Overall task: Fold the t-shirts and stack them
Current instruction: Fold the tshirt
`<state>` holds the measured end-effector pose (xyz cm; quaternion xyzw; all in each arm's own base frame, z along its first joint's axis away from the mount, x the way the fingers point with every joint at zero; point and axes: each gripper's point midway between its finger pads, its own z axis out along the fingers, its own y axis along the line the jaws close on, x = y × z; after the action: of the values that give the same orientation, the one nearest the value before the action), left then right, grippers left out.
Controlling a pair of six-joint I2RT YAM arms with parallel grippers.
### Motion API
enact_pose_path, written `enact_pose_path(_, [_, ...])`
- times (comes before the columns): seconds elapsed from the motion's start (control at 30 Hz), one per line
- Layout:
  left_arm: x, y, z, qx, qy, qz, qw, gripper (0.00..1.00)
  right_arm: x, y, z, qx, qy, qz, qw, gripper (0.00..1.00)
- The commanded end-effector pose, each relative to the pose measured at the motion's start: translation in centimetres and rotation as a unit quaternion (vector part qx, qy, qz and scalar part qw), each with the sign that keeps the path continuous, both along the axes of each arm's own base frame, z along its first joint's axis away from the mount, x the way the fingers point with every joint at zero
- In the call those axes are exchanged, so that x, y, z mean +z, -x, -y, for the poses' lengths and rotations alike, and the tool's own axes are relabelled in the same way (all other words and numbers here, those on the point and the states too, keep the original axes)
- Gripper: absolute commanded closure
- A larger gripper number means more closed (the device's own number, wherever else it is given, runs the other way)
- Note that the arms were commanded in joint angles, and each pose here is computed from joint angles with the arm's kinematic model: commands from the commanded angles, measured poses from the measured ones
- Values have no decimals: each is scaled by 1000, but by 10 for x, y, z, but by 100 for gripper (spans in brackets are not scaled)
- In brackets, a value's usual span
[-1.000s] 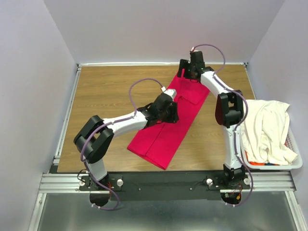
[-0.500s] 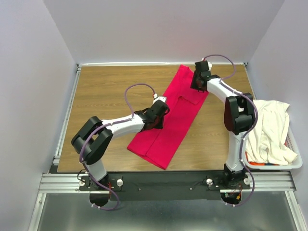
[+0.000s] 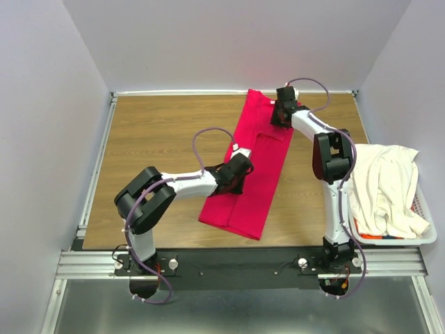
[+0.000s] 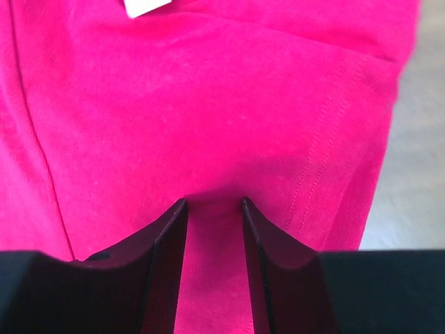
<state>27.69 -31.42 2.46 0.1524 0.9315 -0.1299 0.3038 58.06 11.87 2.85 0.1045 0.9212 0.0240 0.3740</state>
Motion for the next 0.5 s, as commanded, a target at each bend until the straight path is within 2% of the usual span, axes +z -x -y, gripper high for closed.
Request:
enact_pose_path(0.0, [-20, 29, 19, -37, 11, -50, 998, 64, -49, 1, -14, 52, -18, -47, 997, 55])
enact_pose_path(0.1, [-19, 30, 36, -50, 37, -56, 996, 64, -46, -14, -31, 80, -43, -34, 995, 53])
enact_pose_path(0.27, [-13, 24, 56, -61, 65, -56, 994, 63, -37, -27, -61, 131, -55, -12, 990, 42])
enact_pose_path(0.47, [7, 12, 63, -65, 80, -34, 994, 60, -6, -35, -57, 116, -42, 16, 992, 27])
